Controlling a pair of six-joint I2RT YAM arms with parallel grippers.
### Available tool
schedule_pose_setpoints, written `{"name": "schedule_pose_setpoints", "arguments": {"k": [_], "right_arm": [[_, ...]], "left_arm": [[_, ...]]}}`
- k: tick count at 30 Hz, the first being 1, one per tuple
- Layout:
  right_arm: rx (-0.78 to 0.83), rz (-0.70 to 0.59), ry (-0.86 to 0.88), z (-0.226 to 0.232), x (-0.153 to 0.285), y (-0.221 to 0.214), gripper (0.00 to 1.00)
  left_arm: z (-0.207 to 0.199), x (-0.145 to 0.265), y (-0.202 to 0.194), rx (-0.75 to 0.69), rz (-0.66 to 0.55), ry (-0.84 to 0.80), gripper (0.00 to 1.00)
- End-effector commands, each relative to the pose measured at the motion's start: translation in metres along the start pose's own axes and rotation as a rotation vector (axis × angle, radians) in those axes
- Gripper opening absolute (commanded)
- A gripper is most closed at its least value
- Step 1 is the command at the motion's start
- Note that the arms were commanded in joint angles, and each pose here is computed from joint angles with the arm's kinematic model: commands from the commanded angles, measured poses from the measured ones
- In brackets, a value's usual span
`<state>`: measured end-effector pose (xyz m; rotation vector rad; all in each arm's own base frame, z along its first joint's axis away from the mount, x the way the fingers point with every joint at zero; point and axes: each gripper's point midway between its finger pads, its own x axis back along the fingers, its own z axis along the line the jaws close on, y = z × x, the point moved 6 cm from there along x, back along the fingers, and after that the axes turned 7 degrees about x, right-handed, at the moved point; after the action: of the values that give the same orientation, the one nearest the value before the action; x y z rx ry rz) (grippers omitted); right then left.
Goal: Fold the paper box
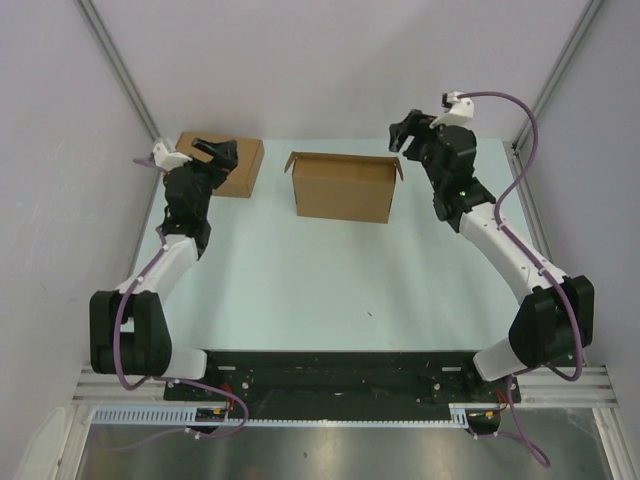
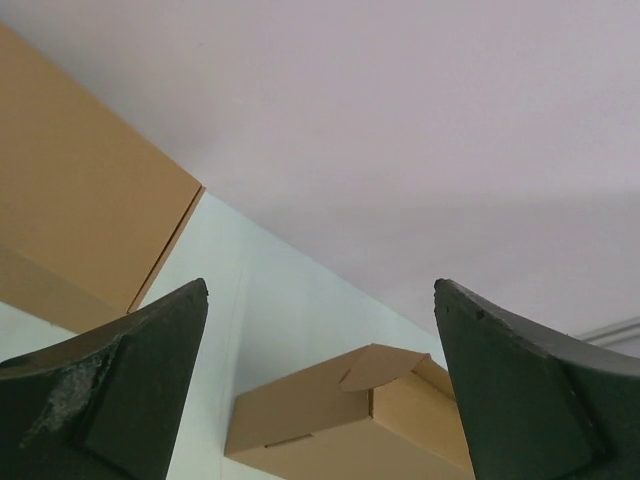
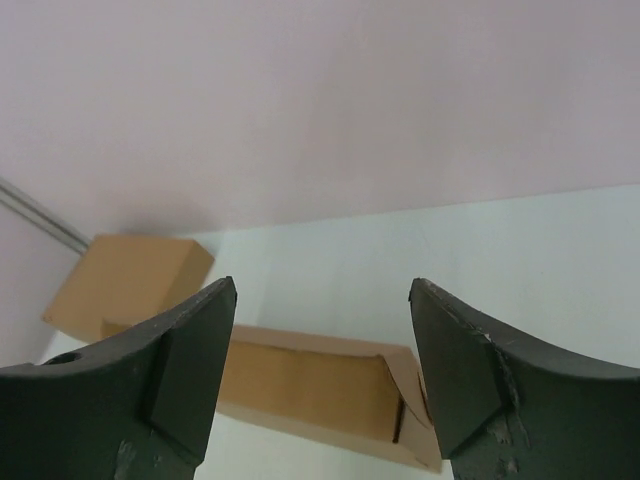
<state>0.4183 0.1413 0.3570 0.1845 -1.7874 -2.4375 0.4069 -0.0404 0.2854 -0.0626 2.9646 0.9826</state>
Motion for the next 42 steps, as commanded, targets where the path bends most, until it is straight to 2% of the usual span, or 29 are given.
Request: {"name": "schedule_pose_setpoints", "arguments": {"k": [1,2,3,5,7,8,14,22,26,37,42], "right_arm": [[0.221,0.155,-0.028,-0.004,0.007,-0.019,0.75],[0.24,0.152,-0.046,0.001,0.008,-0.011,0.75],[0.291,0.21,-0.06,0.0,0.008,-0.021,0.75],[0.322,0.207,-0.079,0.008,0.004,-0.001,0.74],[0.384,0.313,-0.097,0.008,0.0,-0.015,0.74],[0.402,0.326,-0.094,0.011,-0.001,-0.01,0.73],[0.426,0.393,-0.094,0.011,-0.007,-0.029,0.67],[0.448,0.465,-0.127,0.001,-0.004,-0.055,0.61],[0.454,0.489,-0.136,0.0,-0.004,-0.063,0.54],[0.44,0.546,-0.143,-0.007,-0.005,-0.09,0.45],[0.435,0.559,-0.155,-0.01,-0.007,-0.098,0.35]], "left_arm": [[-0.004,0.0,0.002,0.018,0.098,-0.028,1.0],[-0.007,-0.001,0.002,0.01,0.124,0.008,1.0],[-0.003,-0.006,0.004,-0.021,0.105,0.084,1.0],[-0.015,-0.006,0.003,-0.177,0.127,0.133,1.0],[-0.02,-0.004,0.003,-0.24,0.112,0.193,1.0],[-0.021,-0.003,0.002,-0.24,0.127,0.197,1.0],[-0.034,0.001,-0.005,-0.257,0.228,0.086,1.0],[-0.029,0.0,-0.006,-0.279,0.244,0.116,0.96],[-0.028,0.004,-0.009,-0.285,0.26,0.101,0.94],[-0.039,0.007,-0.016,-0.332,0.297,-0.048,0.86],[-0.039,0.007,-0.02,-0.36,0.305,-0.092,0.84]]}}
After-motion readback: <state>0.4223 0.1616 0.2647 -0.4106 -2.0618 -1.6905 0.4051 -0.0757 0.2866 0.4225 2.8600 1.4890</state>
